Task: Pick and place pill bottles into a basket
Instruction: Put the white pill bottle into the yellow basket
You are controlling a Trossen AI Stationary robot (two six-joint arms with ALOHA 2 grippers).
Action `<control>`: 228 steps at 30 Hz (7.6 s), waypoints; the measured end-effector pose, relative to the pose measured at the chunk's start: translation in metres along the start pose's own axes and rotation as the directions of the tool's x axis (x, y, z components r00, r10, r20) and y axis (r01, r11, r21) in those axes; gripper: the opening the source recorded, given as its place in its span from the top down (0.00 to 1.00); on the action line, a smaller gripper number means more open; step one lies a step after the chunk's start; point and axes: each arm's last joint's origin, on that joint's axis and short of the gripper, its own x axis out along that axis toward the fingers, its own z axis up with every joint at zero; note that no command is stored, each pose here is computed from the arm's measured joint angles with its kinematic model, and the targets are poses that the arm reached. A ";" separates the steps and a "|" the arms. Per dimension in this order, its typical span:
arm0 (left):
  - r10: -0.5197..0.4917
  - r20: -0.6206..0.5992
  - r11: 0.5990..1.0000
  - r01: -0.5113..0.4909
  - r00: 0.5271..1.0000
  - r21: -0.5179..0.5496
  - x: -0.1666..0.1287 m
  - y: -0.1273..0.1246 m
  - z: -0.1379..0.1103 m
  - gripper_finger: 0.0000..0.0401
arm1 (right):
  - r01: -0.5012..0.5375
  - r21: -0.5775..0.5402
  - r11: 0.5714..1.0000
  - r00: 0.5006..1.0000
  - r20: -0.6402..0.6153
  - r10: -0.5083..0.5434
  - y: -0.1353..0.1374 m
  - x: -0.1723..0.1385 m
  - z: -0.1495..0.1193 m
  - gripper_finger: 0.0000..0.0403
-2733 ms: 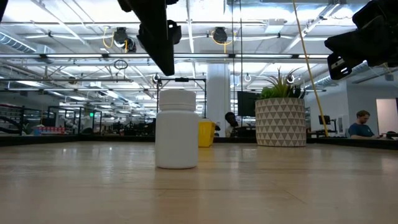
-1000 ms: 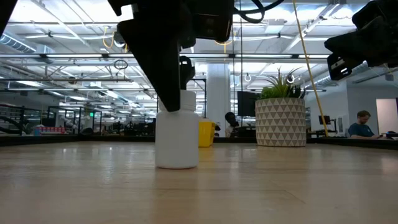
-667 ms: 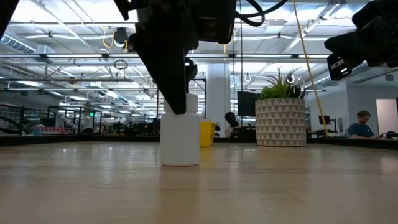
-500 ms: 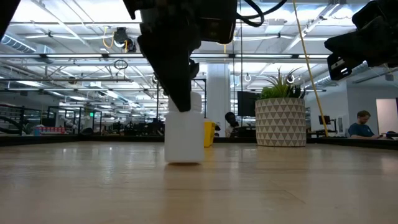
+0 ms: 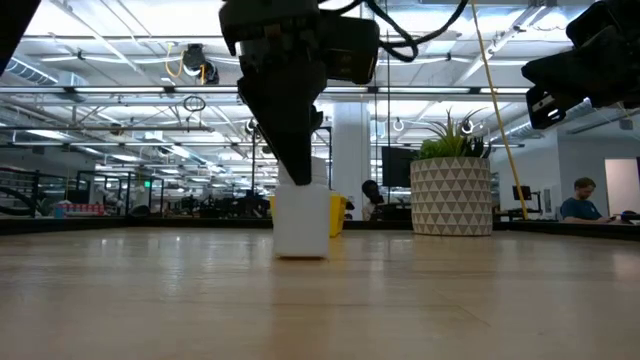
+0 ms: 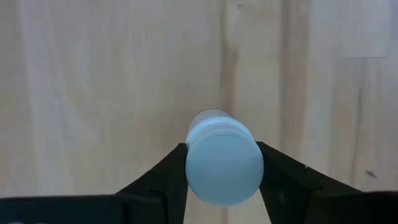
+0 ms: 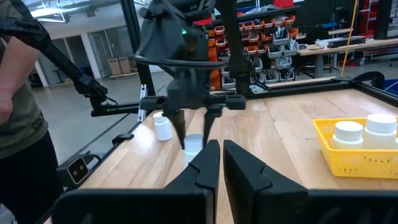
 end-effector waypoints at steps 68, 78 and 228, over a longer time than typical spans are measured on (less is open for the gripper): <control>0.268 0.087 0.920 -0.228 0.959 -0.319 -0.092 0.215 -0.014 0.59 | 0.000 0.000 1.000 1.000 0.000 0.000 0.000 0.000 0.000 0.96; 0.239 0.040 0.925 -0.215 0.970 -0.314 -0.064 0.220 -0.011 0.59 | 0.000 0.000 1.000 1.000 0.001 0.000 0.000 0.000 0.000 0.96; 0.077 -0.212 0.782 -0.191 0.974 -0.594 -0.065 -0.142 -0.109 0.27 | 0.001 0.000 1.000 1.000 -0.003 -0.001 0.000 0.000 0.000 0.96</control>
